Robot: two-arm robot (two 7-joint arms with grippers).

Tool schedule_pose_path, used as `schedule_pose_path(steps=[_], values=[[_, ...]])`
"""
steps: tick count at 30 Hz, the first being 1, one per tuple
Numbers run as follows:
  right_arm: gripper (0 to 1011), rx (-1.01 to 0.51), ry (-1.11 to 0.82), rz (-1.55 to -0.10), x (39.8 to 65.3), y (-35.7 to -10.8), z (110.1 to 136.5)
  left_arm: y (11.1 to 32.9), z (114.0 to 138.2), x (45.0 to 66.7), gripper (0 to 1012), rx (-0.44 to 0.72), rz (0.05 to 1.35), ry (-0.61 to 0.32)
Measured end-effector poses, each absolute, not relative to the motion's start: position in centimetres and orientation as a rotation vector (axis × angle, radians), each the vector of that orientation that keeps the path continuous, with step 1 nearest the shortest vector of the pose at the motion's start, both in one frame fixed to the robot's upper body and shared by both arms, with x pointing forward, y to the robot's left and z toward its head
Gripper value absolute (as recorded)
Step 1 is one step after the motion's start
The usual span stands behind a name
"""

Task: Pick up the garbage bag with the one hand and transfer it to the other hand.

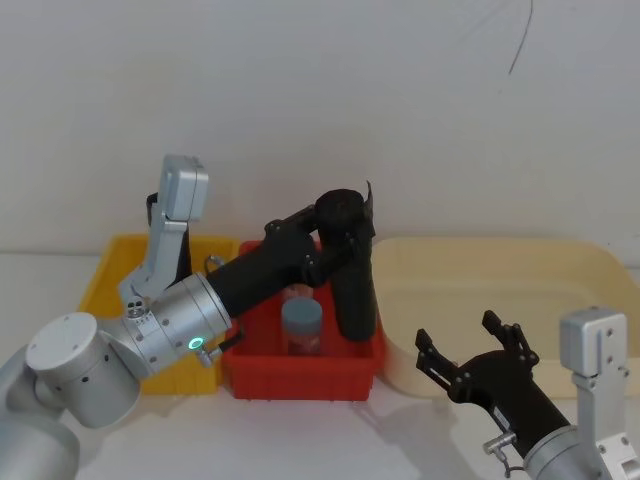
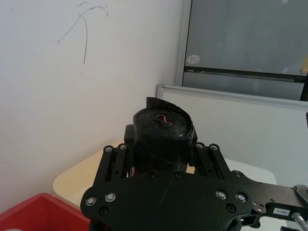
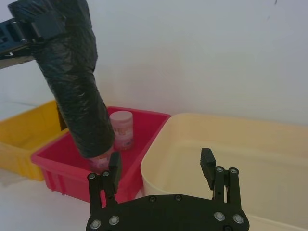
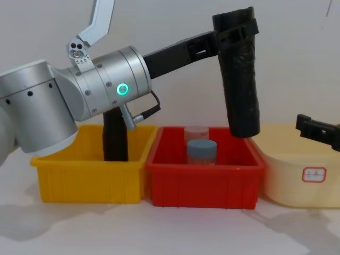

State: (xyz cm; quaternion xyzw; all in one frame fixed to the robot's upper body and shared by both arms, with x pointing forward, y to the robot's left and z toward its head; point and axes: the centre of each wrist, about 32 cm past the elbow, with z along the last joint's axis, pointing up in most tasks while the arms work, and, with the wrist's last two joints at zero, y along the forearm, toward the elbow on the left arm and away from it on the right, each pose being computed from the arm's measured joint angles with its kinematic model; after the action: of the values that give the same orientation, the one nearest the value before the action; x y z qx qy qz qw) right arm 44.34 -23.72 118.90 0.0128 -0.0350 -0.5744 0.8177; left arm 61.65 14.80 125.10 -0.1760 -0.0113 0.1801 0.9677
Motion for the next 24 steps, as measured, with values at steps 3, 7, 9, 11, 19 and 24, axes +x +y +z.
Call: schedule_pose_path(steps=[3, 7, 9, 11, 19, 24], values=[[999, 0.032, -0.075, -1.205, 44.4, -23.8, 119.0, 14.8, 125.0, 61.7, 564, -0.360, 0.361, -0.015], [999, 0.037, -0.076, -1.180, 44.5, -23.8, 119.2, 14.7, 124.9, 61.7, 564, -0.363, 0.359, -0.007], [999, 0.041, -0.077, -1.156, 44.6, -23.8, 119.4, 14.7, 124.9, 61.7, 564, -0.364, 0.358, -0.005], [999, 0.046, -0.080, -1.132, 44.8, -23.7, 119.6, 14.7, 124.9, 61.8, 564, -0.366, 0.358, -0.002], [999, 0.060, -0.091, -1.039, 45.6, -23.2, 120.3, 14.7, 124.8, 61.8, 564, -0.370, 0.355, 0.006], [999, 0.064, -0.096, -0.992, 46.3, -22.8, 120.6, 14.7, 124.8, 61.8, 564, -0.371, 0.354, 0.008]])
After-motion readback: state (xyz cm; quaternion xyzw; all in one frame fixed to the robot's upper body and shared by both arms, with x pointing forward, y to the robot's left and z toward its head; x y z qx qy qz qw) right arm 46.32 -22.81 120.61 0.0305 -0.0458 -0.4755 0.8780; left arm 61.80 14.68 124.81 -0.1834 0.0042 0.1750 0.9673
